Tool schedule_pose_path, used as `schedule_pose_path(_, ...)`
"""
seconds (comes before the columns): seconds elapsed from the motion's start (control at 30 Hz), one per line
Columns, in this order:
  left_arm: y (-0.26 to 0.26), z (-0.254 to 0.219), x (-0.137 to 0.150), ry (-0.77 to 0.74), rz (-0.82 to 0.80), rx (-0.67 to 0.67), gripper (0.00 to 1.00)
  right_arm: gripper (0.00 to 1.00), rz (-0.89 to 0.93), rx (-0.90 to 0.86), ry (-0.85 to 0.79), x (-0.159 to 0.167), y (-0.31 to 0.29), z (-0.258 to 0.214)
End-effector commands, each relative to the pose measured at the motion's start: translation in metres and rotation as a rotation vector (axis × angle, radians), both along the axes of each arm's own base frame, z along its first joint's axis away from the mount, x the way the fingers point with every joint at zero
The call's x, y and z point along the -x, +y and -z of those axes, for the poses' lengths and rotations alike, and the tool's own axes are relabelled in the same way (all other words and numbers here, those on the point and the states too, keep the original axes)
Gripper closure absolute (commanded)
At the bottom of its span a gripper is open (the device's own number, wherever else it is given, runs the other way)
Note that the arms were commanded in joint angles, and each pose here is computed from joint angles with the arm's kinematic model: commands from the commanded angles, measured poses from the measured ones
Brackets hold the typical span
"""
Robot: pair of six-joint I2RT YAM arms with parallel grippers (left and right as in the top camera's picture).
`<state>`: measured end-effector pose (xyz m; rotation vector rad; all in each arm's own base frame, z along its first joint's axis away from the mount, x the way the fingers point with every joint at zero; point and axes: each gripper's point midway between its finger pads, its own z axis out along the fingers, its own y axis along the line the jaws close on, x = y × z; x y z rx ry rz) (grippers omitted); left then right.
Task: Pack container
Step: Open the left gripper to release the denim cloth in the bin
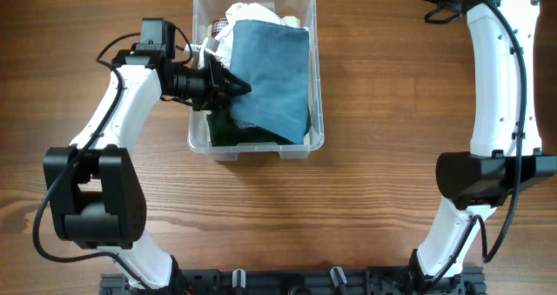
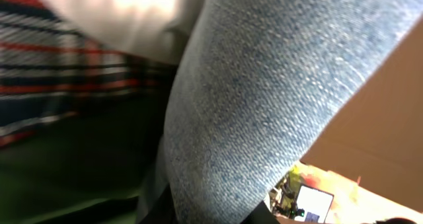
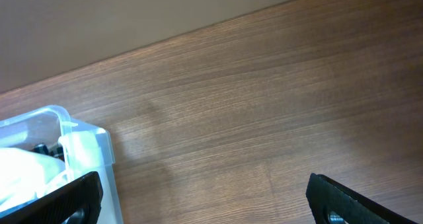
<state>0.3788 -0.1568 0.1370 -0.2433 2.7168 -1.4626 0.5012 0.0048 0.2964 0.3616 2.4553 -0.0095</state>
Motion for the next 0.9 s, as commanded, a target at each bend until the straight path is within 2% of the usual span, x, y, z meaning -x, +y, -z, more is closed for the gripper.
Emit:
schedule_pose_path(0.0,0.020,0.018,0.000,0.013,-0.038,-0.075,0.96,0.00,0.009,0.001,0.011,-0.002,0.002,0.006)
schedule_pose_path(0.13,0.025,0.021,-0.001,0.018,-0.050,-0.098,0.96,0.00,0.009,0.001,0.011,-0.002,0.002,0.005)
schedule_pose_path(0.2,0.029,0.026,0.000,0.029,-0.058,-0.132,0.88,0.00,0.009,0.001,0.010,-0.002,0.002,0.005)
schedule_pose_path(0.3,0.035,0.032,0.002,0.046,-0.067,-0.180,0.67,0.00,0.009,0.001,0.011,-0.002,0.002,0.005)
schedule_pose_path(0.43,0.038,0.035,0.003,0.052,-0.072,-0.201,0.51,0.00,0.009,0.001,0.010,-0.002,0.002,0.005)
schedule_pose_path(0.73,0.038,0.016,0.001,-0.010,-0.078,-0.203,0.54,0.00,0.009,0.001,0.011,-0.002,0.002,0.005)
schedule_pose_path(0.87,0.051,-0.008,-0.006,-0.114,-0.118,-0.293,0.54,0.00,0.009,0.001,0.010,-0.002,0.002,0.005)
